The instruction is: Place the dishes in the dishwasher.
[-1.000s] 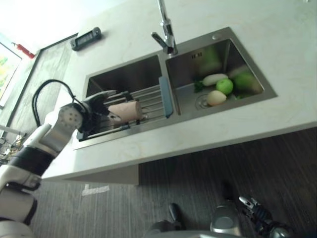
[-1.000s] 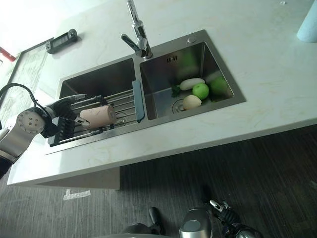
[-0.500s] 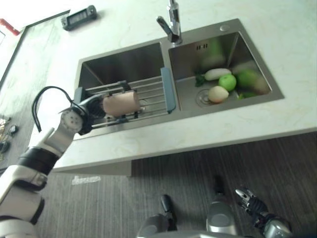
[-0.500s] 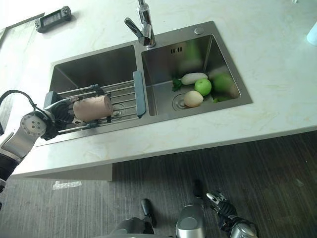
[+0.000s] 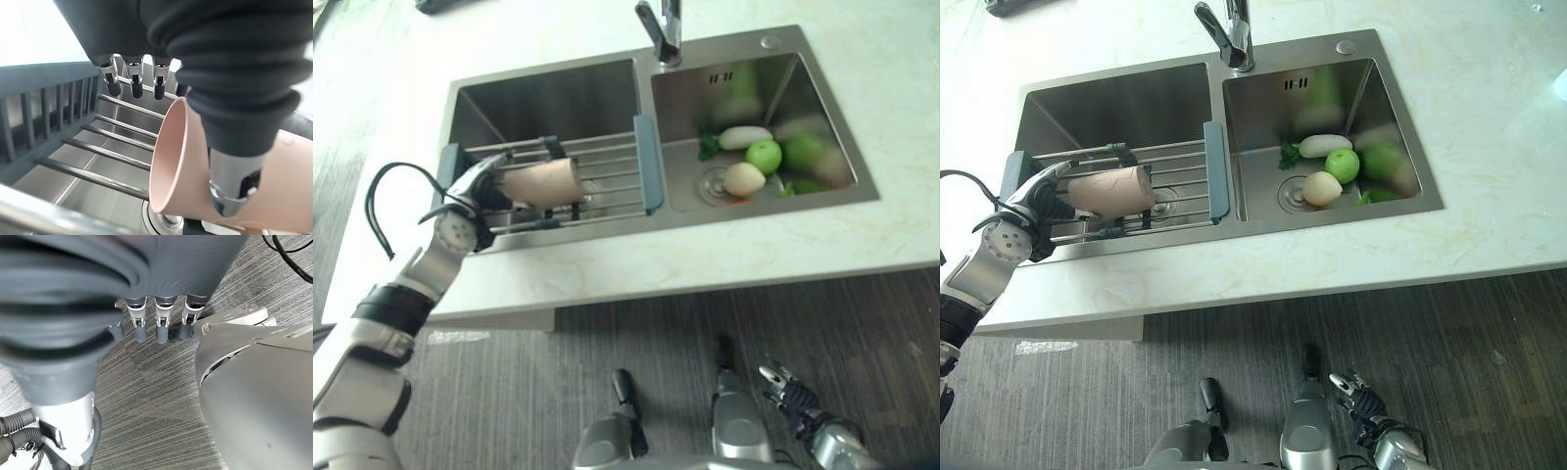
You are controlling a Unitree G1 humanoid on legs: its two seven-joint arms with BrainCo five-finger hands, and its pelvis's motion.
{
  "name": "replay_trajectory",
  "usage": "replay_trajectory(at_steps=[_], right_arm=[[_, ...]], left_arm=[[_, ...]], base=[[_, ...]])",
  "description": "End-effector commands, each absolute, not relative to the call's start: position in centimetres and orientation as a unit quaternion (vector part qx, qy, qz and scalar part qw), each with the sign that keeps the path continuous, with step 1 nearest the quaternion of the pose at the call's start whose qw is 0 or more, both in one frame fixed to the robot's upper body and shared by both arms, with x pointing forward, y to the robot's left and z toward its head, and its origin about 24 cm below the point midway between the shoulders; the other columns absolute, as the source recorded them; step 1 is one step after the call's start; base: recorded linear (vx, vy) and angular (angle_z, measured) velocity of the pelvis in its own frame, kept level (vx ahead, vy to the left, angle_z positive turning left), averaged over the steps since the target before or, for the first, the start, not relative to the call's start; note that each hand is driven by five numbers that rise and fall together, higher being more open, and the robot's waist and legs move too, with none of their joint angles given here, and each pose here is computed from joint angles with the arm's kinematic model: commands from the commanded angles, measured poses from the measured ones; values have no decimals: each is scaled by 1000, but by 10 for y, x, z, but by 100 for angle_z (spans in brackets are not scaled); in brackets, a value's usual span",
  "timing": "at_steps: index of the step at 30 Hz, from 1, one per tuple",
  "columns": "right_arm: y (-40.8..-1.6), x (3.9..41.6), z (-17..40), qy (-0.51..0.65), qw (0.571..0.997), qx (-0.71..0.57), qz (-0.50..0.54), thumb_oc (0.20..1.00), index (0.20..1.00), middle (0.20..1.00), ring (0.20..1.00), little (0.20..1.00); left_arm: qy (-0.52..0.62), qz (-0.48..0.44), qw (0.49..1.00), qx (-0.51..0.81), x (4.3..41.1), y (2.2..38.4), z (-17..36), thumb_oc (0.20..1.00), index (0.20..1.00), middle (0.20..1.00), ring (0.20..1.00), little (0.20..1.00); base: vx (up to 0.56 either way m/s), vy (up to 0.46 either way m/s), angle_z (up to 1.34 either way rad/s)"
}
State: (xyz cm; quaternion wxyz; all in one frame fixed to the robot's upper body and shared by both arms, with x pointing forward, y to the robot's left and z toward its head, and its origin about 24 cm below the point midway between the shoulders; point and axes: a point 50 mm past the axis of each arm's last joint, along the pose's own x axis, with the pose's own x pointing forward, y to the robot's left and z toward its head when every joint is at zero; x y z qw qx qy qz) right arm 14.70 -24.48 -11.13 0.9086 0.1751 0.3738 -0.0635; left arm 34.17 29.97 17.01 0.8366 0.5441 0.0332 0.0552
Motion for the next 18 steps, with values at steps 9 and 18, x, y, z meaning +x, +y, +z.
replay_trajectory(at_steps=[9, 18], right_arm=[[-235, 166, -103, 335, 918, 203, -55, 1000, 1000, 1000, 1000, 1000], [-237, 169, -101, 333, 920, 202, -54, 1000, 1000, 1000, 1000, 1000]], left_arm=[[-66, 99, 774, 621, 350, 294, 235, 1000, 1000, 1000, 1000, 1000], [-50, 74, 746, 660, 353, 288, 238, 1000, 1000, 1000, 1000, 1000]], base=[[-40, -6, -1], [-17, -4, -1]])
